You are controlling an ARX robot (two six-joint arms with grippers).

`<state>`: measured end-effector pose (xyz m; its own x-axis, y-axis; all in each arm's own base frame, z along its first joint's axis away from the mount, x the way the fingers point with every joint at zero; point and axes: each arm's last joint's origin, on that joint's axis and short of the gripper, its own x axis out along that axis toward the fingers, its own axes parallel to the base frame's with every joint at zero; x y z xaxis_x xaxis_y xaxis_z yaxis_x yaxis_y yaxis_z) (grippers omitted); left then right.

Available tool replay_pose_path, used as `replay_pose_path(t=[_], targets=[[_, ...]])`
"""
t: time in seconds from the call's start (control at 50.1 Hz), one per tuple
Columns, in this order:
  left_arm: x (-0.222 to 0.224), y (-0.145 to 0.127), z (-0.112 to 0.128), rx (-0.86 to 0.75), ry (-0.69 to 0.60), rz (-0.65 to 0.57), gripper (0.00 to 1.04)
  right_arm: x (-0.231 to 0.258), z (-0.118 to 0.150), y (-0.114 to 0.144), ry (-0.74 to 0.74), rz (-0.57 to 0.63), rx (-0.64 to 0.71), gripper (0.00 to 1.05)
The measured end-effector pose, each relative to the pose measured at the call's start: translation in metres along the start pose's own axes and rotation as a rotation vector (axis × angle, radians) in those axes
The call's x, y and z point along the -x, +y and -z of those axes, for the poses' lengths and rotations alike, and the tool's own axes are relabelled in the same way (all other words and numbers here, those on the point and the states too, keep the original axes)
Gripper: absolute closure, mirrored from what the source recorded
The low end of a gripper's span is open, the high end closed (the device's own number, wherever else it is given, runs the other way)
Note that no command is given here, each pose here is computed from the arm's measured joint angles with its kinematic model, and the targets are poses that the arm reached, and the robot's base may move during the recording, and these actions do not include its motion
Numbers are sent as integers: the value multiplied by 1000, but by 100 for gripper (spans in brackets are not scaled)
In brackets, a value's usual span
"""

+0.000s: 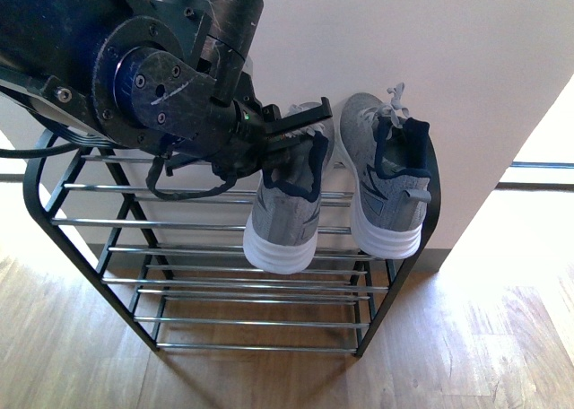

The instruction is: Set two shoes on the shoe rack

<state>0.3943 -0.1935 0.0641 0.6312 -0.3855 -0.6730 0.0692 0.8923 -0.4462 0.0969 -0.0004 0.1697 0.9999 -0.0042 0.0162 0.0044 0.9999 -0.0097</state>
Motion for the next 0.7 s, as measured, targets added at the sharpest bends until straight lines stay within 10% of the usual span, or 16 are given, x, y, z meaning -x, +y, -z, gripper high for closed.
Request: replay_pose_path(t=[0.699], targets=[[-19, -21, 2, 71, -239, -82, 103, 0, 0, 0, 0, 0, 0, 9]])
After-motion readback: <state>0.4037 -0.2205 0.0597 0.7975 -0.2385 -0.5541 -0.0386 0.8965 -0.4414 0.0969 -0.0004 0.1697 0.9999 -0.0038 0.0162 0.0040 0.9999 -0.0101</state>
